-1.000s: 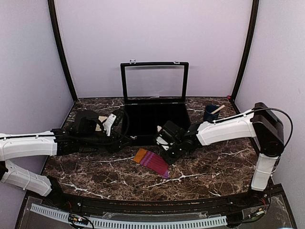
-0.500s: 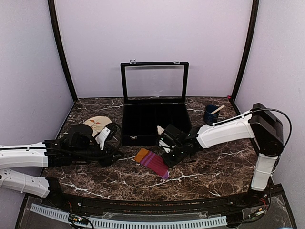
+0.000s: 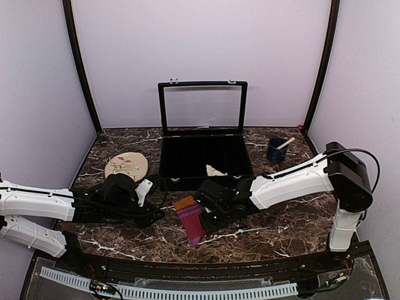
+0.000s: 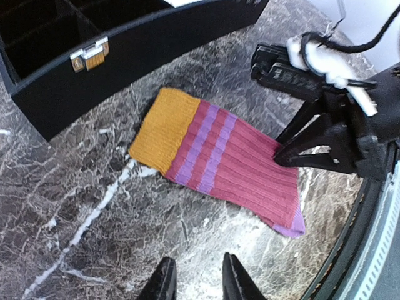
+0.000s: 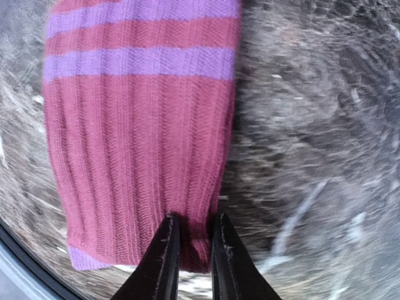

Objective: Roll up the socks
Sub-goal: Rotate the sock at the center of the board.

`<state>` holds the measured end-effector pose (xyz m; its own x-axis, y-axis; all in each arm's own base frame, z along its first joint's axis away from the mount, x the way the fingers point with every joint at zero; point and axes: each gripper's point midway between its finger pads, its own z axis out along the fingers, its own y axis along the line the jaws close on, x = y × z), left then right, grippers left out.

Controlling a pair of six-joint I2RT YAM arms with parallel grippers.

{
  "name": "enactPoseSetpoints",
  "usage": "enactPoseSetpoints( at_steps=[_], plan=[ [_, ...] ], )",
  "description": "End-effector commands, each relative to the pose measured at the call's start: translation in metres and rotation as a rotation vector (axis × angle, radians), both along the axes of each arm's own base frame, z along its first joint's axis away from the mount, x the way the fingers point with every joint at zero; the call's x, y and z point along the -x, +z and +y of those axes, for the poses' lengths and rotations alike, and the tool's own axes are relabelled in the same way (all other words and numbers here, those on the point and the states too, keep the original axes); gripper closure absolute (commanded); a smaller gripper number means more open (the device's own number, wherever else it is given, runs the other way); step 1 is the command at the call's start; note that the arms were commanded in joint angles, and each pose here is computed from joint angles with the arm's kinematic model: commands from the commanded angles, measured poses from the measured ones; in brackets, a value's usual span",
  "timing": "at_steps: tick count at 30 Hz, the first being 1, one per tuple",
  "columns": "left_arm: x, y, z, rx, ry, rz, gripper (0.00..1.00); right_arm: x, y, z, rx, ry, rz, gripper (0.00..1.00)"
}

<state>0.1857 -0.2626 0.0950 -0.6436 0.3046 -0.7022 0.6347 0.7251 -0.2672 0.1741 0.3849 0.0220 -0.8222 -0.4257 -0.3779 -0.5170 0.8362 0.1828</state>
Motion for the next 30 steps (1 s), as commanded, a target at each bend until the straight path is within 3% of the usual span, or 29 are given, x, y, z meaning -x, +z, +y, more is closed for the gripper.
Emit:
enactPoseSetpoints(
  at_steps=[1, 11, 19, 22, 24, 30],
  plan=[
    [0.002, -0.013, -0.002, -0.013, 0.018, 0.012, 0.73, 0.001, 0.011, 0.023, -0.071, -0.145, -0.008, 0.81],
    [0.017, -0.015, 0.0, -0.035, 0.01, -0.002, 0.72, -0.006, 0.038, 0.049, -0.142, -0.236, -0.081, 0.71],
    [0.032, 0.002, -0.008, -0.078, -0.046, -0.117, 0.7, -0.02, 0.089, 0.033, -0.12, -0.206, -0.234, 0.42],
    [0.039, 0.014, -0.02, -0.097, -0.087, -0.189, 0.68, -0.026, 0.11, 0.014, -0.08, -0.182, -0.324, 0.24],
    [0.042, 0.02, -0.029, -0.119, -0.117, -0.239, 0.68, -0.032, 0.125, -0.001, -0.057, -0.174, -0.396, 0.02],
    [0.045, 0.04, -0.06, -0.198, -0.207, -0.331, 0.67, -0.056, 0.179, -0.058, -0.049, -0.322, -0.608, 0.0]
  ],
)
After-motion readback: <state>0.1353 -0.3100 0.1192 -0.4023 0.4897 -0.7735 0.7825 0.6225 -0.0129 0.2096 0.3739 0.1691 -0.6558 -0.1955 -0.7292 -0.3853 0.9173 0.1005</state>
